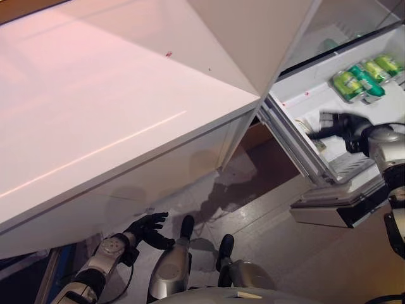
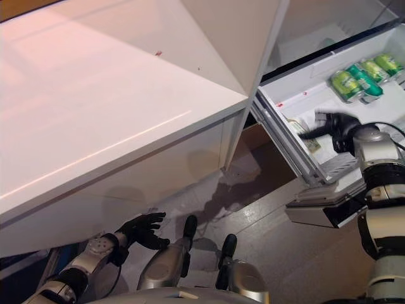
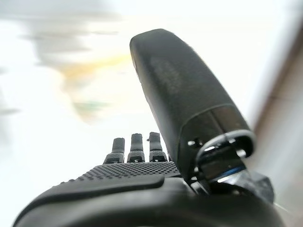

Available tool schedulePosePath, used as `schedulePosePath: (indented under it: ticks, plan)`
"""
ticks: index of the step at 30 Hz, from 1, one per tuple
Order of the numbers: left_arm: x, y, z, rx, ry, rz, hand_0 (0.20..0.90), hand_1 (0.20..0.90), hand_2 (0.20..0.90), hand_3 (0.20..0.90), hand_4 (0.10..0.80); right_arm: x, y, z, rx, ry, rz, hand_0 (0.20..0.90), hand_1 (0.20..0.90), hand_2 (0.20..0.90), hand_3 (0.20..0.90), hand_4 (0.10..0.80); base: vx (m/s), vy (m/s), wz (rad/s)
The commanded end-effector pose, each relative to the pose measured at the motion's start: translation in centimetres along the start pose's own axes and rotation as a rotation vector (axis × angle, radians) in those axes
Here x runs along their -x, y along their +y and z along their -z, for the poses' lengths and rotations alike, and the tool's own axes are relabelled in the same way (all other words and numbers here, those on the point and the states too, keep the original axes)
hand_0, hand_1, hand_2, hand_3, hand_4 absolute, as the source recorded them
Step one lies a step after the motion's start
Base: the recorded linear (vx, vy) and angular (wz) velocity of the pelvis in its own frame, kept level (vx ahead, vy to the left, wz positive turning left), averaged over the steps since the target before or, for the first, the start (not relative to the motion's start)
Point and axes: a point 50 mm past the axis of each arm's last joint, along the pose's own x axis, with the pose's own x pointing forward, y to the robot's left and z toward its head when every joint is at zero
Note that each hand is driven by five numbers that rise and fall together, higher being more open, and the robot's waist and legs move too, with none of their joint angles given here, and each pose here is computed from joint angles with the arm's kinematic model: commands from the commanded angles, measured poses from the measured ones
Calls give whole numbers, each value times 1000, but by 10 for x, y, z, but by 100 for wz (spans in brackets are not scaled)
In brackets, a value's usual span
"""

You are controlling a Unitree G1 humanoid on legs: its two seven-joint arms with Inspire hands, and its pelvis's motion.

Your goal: Put drinks into fridge and close the fridge

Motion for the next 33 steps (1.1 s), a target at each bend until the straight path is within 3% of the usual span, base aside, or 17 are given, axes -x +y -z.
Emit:
schedulePosePath:
  ticks: [1, 2, 5, 12, 20, 26, 33]
  plan:
    - [11, -19, 42, -18, 114, 33, 900, 900, 900, 900, 800, 31, -39, -67, -162, -482, 272, 900, 900, 900, 900, 800, -32, 57, -6]
    - [11, -25, 45, -10, 117, 36, 900, 900, 900, 900, 800, 43, -44, -65, -287, -595, 364, 900, 900, 900, 900, 800, -13, 73, -7]
    - [7, -38, 48, 25, 125, 48, 900, 900, 900, 900, 800, 59, -45, -32, -434, -646, 503, 900, 900, 900, 900, 800, -6, 82, -23]
    - [1, -60, 48, 63, 140, 83, 900, 900, 900, 900, 800, 64, -38, 38, -693, -475, 658, 900, 900, 900, 900, 800, 38, 44, -34]
    - [-5, -65, 41, 91, 143, 93, 900, 900, 900, 900, 800, 59, -31, 70, -790, -348, 757, 900, 900, 900, 900, 800, 13, 25, -15]
    - [-8, -64, 31, 134, 120, 49, 900, 900, 900, 900, 800, 44, -23, 70, -797, -291, 621, 900, 900, 900, 900, 800, -60, 34, 8]
    - [-6, -51, 31, 204, 108, -36, 900, 900, 900, 900, 800, 23, 10, 46, -813, -338, 164, 900, 900, 900, 900, 800, -54, 23, 8]
